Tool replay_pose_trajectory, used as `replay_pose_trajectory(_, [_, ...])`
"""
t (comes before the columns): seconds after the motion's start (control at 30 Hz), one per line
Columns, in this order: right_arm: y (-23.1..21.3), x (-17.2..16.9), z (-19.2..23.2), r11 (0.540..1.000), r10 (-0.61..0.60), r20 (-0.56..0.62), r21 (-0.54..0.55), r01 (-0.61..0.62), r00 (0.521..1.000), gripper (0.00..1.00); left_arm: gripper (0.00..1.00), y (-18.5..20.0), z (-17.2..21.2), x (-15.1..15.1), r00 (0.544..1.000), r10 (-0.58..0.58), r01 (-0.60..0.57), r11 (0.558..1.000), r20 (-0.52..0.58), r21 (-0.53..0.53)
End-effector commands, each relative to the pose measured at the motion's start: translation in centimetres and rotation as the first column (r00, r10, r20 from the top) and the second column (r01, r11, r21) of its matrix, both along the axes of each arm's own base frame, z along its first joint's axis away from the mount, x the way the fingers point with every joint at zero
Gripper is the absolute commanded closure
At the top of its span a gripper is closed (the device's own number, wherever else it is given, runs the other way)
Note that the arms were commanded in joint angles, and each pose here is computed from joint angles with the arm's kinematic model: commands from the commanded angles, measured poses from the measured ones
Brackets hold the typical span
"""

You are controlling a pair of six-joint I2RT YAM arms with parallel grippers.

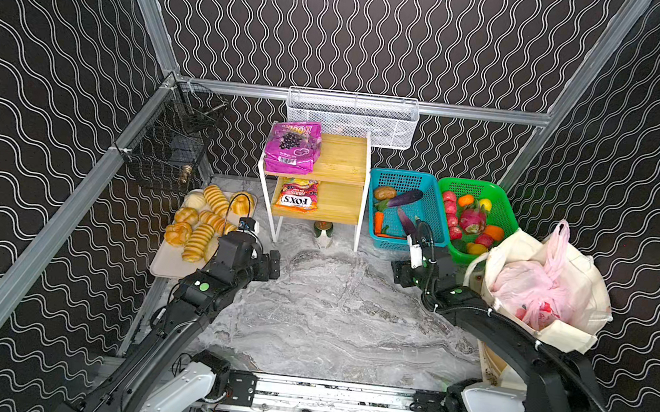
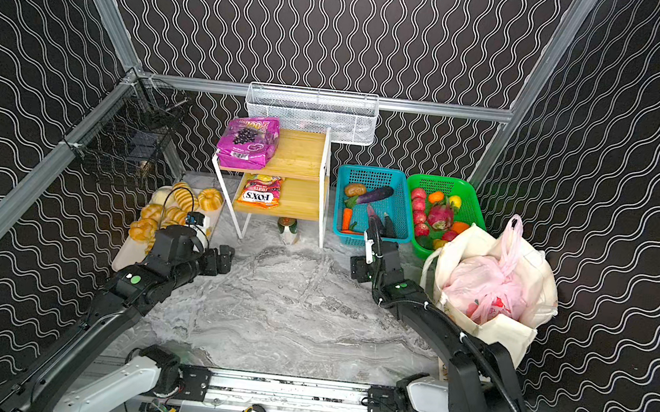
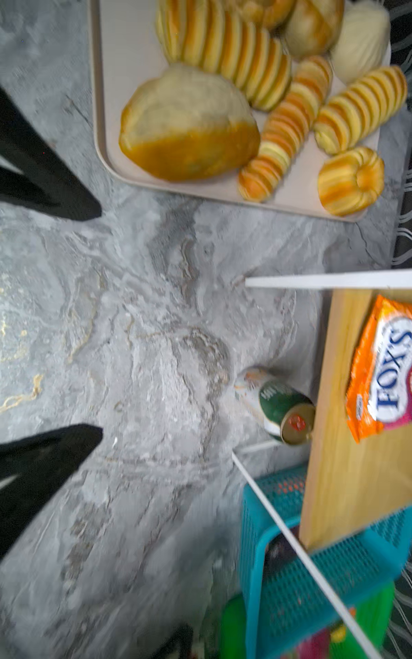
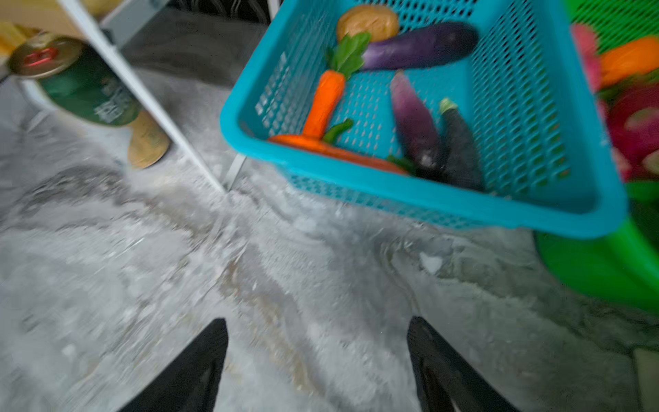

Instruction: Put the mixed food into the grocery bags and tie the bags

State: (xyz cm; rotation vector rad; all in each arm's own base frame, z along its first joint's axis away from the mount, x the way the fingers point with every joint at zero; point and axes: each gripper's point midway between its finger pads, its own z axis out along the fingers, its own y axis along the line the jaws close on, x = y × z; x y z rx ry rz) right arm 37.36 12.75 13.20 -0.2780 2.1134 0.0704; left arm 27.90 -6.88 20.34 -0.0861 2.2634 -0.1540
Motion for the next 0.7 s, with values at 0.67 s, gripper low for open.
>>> replay_pose_trajectory(0.67, [-13.2,3.8,4.0,0.98,-0.196,0.388,0.11,0.166,0.901,0.18,0.01,12.7,-3.6,4.3,0.894,0.407,-0.427,0.901,0.186,0.079])
